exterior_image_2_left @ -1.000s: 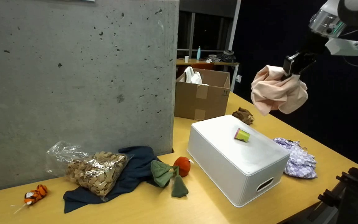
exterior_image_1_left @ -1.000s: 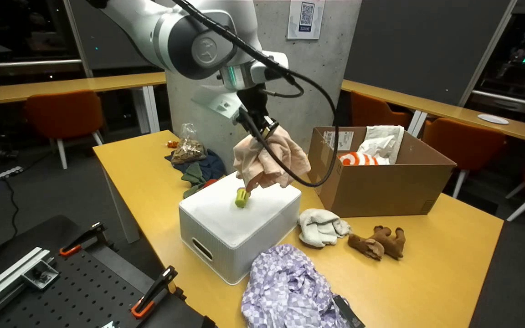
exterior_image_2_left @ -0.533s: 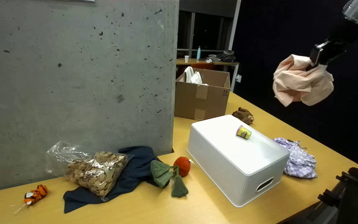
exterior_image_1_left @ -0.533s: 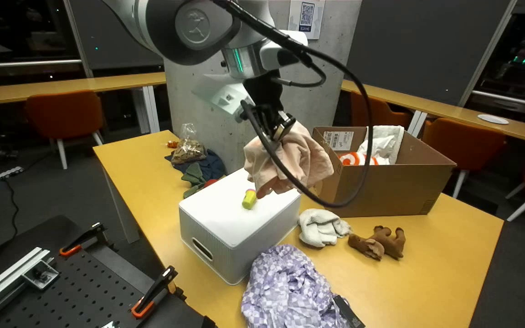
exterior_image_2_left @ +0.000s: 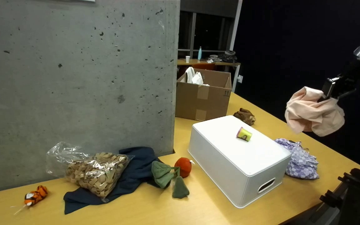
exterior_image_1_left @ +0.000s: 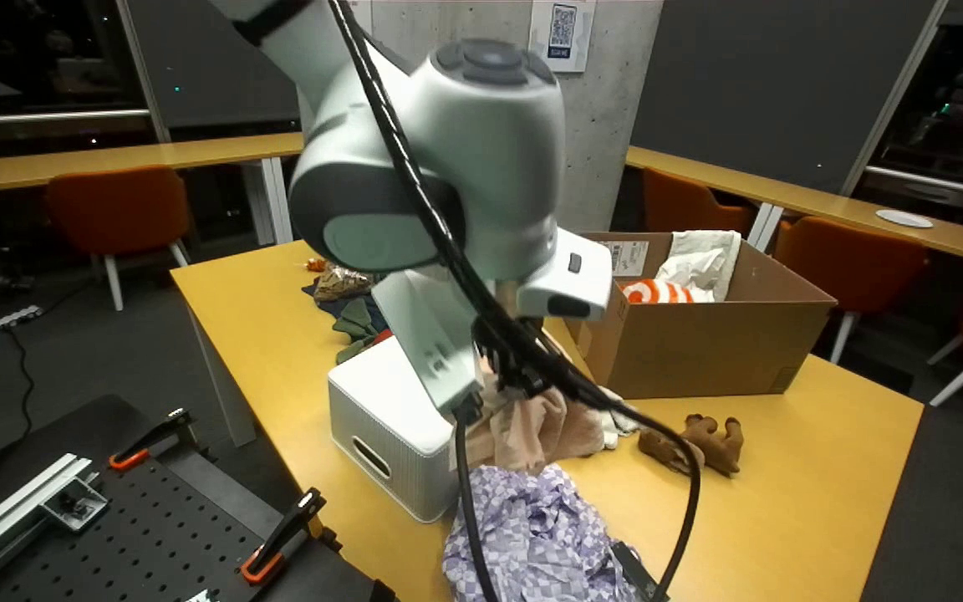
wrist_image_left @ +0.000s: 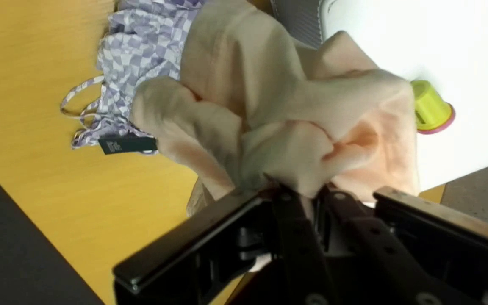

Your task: Pick up the light pink shirt and put it on top of the yellow container, pick up the pink shirt with the yellow container and and lift them upwards then put them back on the white basket, pick up the light pink shirt only and put it on the table

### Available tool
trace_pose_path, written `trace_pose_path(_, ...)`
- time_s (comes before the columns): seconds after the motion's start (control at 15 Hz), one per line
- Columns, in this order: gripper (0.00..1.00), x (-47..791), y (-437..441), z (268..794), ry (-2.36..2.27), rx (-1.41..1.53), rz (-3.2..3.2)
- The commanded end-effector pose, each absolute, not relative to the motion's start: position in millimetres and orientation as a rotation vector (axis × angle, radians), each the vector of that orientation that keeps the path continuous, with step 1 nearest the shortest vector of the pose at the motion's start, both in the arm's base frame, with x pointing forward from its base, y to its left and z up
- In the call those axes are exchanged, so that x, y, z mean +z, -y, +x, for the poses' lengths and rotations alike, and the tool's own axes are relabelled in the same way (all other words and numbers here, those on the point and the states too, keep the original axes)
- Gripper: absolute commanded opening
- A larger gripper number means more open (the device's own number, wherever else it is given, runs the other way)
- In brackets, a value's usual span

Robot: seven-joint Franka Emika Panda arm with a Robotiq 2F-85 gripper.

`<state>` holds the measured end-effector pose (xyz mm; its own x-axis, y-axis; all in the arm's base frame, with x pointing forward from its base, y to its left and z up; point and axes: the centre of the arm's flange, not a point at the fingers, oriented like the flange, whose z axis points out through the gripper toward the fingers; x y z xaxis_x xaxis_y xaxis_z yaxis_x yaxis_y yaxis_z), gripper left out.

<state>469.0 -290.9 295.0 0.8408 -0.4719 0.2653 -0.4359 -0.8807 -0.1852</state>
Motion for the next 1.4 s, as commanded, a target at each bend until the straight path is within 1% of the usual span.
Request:
trace_pose_path(0.0,0.03,237.7,334.2,482.1,-0.757,-0.456,-2.855)
trace_pose_path(0.27,0.03,214.4,367.9,500.8,-0.797,-0.425,-2.876)
trace_pose_path(0.6,0.03,225.3,368.9,552.0,-0.749,-0.465,-2.925)
trace_pose_path(0.73,0.36,225.3,357.8,572.0,-0.724,-0.472,-2.922)
trace_pose_path(1.0,0.64,216.1,338.0,590.9,-0.674,-0.466,-2.915)
trace_pose_path(1.2,0.85,218.1,323.8,578.1,-0.645,-0.434,-2.92)
trace_pose_path(1.27,0.94,220.4,320.1,572.2,-0.644,-0.419,-2.925)
trace_pose_path(1.33,0.99,224.0,317.8,565.4,-0.64,-0.406,-2.935)
